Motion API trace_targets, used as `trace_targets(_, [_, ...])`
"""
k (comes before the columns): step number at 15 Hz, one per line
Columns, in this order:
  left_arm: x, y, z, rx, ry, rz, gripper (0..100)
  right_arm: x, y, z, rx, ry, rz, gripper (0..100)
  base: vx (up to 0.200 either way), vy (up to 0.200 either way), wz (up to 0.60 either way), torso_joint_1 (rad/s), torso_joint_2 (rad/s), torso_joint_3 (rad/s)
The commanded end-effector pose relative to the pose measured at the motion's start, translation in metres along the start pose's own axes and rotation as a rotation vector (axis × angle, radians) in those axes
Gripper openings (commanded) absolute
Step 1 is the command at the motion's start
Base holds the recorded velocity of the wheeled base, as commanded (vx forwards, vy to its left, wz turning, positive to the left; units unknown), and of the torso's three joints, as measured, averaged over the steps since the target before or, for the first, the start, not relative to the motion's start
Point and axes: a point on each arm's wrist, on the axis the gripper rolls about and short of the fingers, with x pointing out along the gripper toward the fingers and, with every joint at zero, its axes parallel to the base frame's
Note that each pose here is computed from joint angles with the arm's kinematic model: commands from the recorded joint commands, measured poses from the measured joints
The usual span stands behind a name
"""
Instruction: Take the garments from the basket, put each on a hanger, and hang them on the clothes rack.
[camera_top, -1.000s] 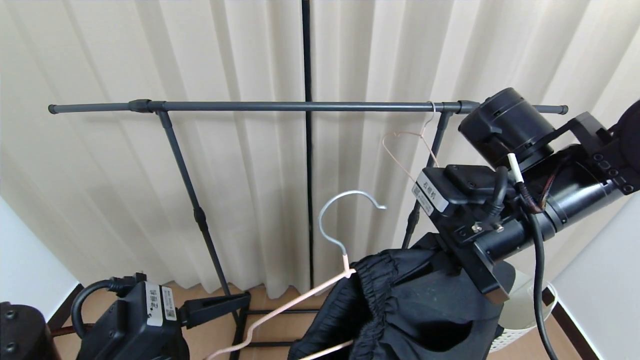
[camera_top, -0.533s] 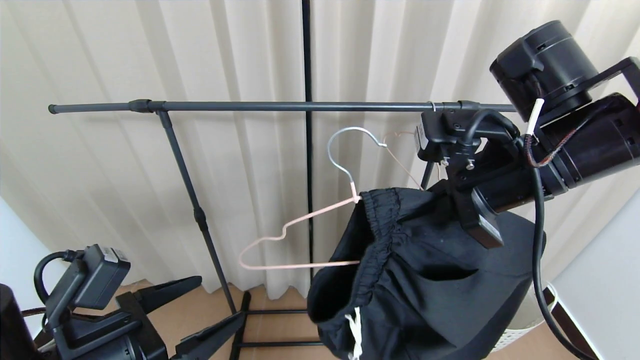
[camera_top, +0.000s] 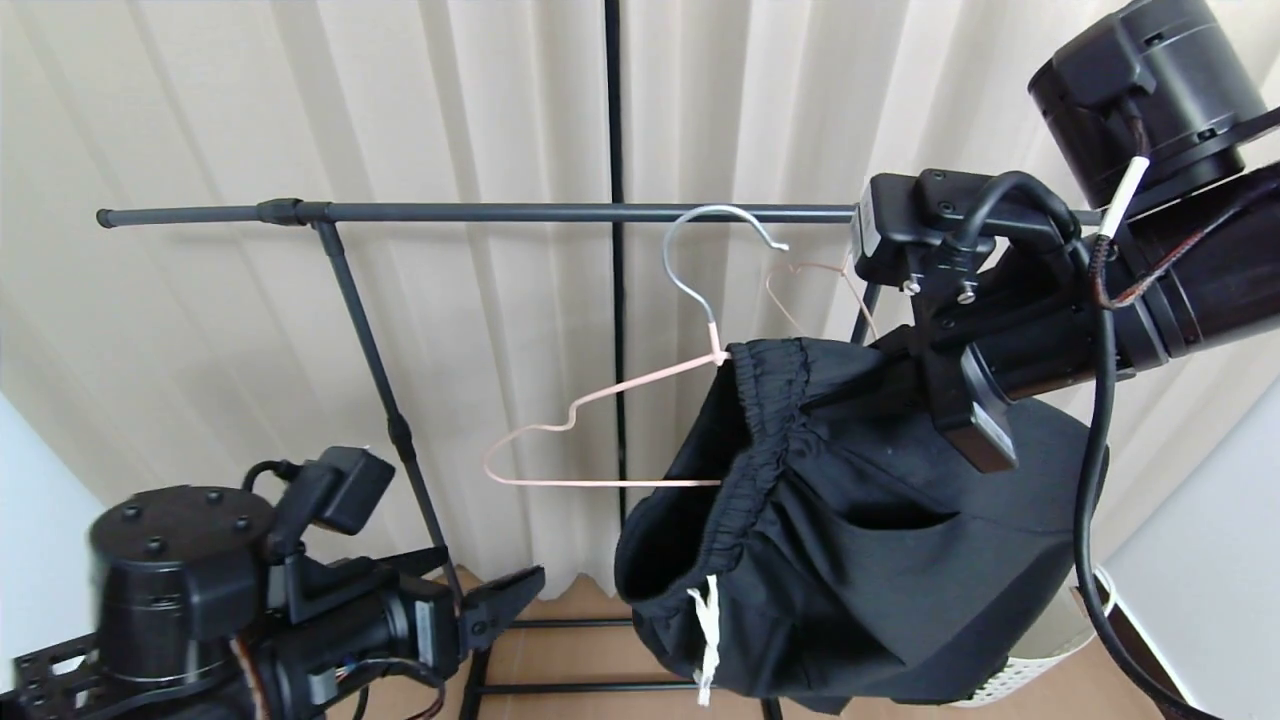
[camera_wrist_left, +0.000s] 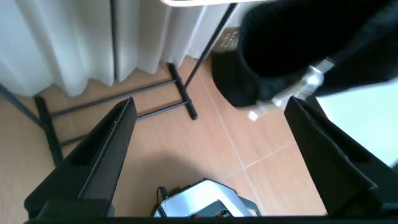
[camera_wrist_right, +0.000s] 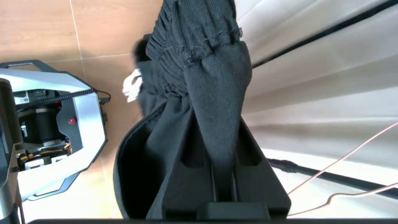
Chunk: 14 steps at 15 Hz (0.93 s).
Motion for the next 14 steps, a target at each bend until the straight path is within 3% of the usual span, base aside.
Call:
trace_targets(1, [0.047,-0.016,-0.009,-0.021,0.082,0.05,100,-0.011,0.004,0.003,-0.014,-0.031,-0.021,0,0.0,0.0,0.0,0.0,0.0,0.0])
trace_targets(8, [0.078,-0.044,-0.008,-0.03,0.092,-0.013,100,-0.015,0.016,0.003,-0.03,-0.037,0.005,0,0.0,0.0,0.0,0.0,0.0,0.0])
trace_targets(11, [0.084,-0.045,-0.014,-0.022,0.118,-0.011,100,-0.021,0.018,0.004,-0.031,-0.047,-0.003,0,0.0,0.0,0.0,0.0,0.0,0.0])
trace_targets(12, [0.086,-0.048,-0.02,-0.009,0.135,-0.008,0,-0.024,0.02,0.002,-0.027,-0.048,-0.003,0,0.0,0.0,0.0,0.0,0.0,0.0])
trace_targets(14, [0.08,-0.053,-0.02,0.002,0.115,0.004,0,-0.026,0.024,-0.002,-0.022,-0.038,0.002,0,0.0,0.0,0.0,0.0,0.0,0.0])
